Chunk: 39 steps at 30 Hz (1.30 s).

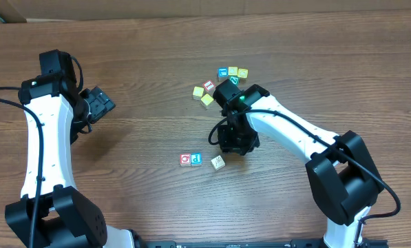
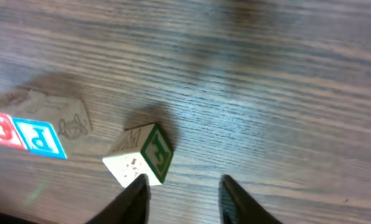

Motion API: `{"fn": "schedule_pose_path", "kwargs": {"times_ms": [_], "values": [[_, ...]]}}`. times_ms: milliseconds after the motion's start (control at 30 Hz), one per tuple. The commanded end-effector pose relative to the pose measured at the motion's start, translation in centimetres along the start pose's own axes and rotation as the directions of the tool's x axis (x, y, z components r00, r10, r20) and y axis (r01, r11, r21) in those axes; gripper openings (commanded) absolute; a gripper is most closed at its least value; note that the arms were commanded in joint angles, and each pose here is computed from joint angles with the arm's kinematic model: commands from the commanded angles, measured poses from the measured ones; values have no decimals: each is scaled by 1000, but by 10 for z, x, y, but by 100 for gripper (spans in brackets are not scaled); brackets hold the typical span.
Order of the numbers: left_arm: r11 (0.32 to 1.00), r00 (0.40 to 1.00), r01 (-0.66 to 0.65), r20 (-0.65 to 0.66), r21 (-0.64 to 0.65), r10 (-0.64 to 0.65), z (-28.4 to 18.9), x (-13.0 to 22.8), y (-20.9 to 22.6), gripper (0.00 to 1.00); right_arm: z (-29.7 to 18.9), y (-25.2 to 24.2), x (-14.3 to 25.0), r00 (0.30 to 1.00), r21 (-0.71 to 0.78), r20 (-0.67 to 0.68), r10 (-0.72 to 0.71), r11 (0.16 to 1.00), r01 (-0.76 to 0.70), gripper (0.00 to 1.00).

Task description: Flip 4 blocks

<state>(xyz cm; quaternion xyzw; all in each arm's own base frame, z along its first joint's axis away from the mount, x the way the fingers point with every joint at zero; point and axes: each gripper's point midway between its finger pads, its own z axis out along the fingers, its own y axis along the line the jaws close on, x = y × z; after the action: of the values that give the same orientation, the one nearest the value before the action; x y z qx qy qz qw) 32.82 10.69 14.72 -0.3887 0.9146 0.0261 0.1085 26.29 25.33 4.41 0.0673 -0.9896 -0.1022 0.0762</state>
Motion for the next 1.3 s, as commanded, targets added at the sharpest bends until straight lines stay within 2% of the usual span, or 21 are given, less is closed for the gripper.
{"fn": "schedule_pose_path", "kwargs": {"times_ms": [0,67,233,500,800,1267], "values": [[1000,1000,-15,3,3,15,-1,-1,-1,100,0,-1,9,1000,-3,3,1,1000,-1,20],[1000,1000,-15,3,3,15,-1,-1,-1,100,9,-5,13,1000,2,-7,30,1000,-30,14],[1000,1000,-15,3,3,15,-1,-1,-1,100,20,-9,18,998,-6,-19,57,998,-57,14],[1000,1000,-15,3,3,15,-1,-1,-1,100,20,12,29,996,-103,-79,50,993,-58,14],[1000,1000,-15,3,3,15,-1,-1,-1,100,21,16,26,973,-103,-85,214,970,-222,13],[1000,1000,-15,3,3,15,-1,-1,-1,100,19,31,10,982,-182,-36,188,965,-191,13]]}}
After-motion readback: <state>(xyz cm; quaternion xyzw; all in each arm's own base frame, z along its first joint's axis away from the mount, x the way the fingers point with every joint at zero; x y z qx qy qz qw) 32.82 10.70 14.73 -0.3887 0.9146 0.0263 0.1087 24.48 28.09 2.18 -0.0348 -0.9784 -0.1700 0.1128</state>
